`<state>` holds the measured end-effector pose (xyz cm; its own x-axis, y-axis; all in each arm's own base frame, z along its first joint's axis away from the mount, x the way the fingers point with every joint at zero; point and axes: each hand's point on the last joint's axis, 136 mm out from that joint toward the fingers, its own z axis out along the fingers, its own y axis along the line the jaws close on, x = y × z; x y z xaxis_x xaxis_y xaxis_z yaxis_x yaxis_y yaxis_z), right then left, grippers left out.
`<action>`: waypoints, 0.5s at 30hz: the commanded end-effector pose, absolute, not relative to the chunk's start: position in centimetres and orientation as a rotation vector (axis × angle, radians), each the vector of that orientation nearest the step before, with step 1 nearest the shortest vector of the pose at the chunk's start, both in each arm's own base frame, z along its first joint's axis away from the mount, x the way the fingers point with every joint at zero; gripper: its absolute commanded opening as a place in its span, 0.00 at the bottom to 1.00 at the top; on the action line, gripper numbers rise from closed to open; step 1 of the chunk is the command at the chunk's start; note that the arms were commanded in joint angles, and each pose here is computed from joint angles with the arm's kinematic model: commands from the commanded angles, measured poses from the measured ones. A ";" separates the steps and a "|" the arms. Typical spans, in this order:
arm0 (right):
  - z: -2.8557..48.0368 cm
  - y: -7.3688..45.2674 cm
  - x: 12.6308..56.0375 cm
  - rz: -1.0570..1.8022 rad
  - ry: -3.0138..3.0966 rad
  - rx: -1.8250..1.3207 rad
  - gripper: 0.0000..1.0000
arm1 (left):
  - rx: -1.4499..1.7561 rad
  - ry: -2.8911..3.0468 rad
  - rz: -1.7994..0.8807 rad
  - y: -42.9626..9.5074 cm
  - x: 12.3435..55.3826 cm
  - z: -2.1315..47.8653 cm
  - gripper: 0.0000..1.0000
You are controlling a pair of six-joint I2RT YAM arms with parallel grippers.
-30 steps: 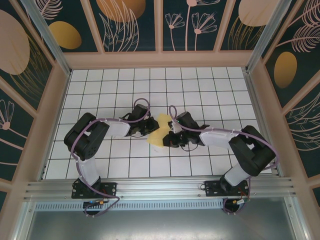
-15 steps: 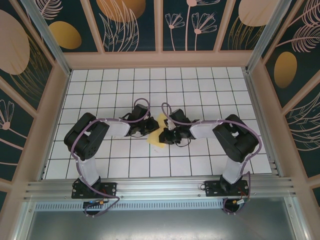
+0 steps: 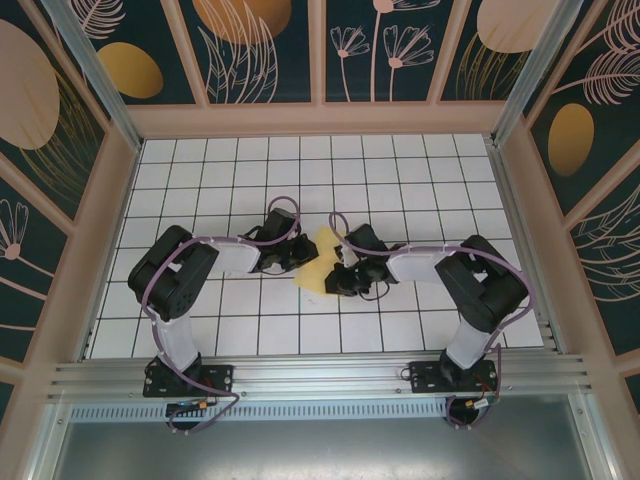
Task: Fold a paper plane with a square sheet of paper (pick it up from the middle)
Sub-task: Fold the triangle a second time at the center of the table.
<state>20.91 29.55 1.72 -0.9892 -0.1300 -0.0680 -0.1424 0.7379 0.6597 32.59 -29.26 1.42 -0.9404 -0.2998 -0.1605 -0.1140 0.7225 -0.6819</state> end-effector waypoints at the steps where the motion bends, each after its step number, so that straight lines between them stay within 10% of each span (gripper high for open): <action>1: 3.2 29.0 21.0 1.070 2.893 -0.252 0.15 | -0.361 2.748 -0.890 -27.0 31.5 -1.6 0.14; 15: 3.9 33.7 24.4 1.106 2.828 -0.283 0.14 | -0.347 2.746 -0.917 -27.3 31.5 -1.3 0.14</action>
<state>23.79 33.71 5.64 -0.9711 -0.1550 -0.1816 -0.2379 0.6919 0.6817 32.59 -29.26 1.42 -0.9408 -0.2976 -0.1621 -0.1113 0.7231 -0.6817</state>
